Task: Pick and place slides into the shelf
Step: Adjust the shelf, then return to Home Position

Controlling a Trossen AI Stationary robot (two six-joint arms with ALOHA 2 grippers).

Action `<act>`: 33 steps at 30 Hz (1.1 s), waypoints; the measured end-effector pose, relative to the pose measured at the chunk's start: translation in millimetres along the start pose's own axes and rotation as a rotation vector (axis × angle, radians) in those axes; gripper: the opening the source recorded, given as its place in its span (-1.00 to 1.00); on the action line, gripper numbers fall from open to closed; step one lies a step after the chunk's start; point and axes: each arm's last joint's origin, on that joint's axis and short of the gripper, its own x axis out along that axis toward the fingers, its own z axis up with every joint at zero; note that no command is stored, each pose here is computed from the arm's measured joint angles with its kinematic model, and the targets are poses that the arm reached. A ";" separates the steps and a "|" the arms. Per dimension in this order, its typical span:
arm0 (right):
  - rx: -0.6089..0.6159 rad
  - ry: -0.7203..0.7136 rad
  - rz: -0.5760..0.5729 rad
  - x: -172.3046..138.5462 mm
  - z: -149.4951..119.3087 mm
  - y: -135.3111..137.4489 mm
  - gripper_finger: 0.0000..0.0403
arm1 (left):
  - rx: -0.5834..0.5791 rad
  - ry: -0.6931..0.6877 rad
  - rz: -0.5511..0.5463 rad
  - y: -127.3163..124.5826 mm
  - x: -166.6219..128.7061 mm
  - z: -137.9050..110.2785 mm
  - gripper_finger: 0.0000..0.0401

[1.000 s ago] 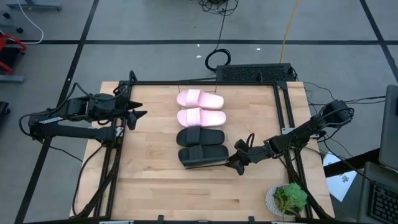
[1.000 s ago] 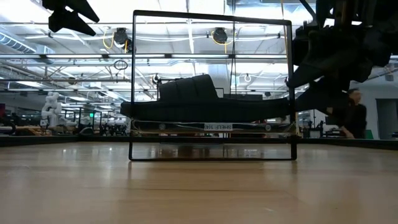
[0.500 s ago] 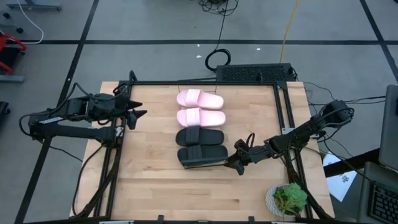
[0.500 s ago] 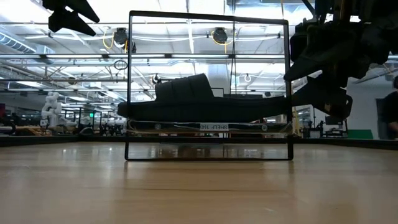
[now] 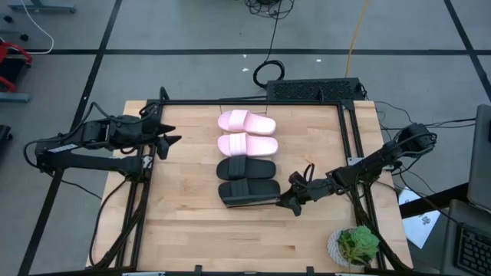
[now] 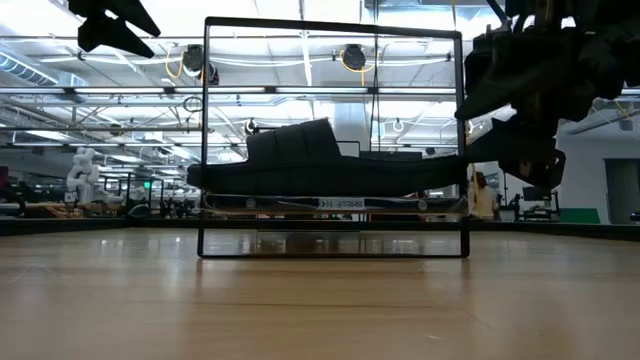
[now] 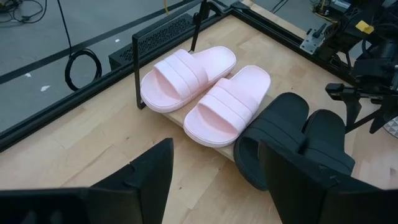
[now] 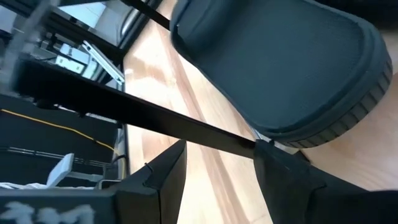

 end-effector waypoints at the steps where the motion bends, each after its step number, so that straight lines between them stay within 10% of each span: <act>1: 0.001 -0.004 0.007 0.0 0.4 0.7 -0.14 | 0.000 0.000 0.000 0.0 0.0 0.0 0.17; 26: 0.108 0.323 -0.003 2.8 -19.1 -1.1 -0.14 | 0.047 0.115 0.102 12.6 -7.3 -15.1 0.17; 33: 0.115 0.184 -0.063 -24.2 1.8 2.4 -0.14 | 0.003 0.018 0.049 21.7 -36.8 -12.0 0.17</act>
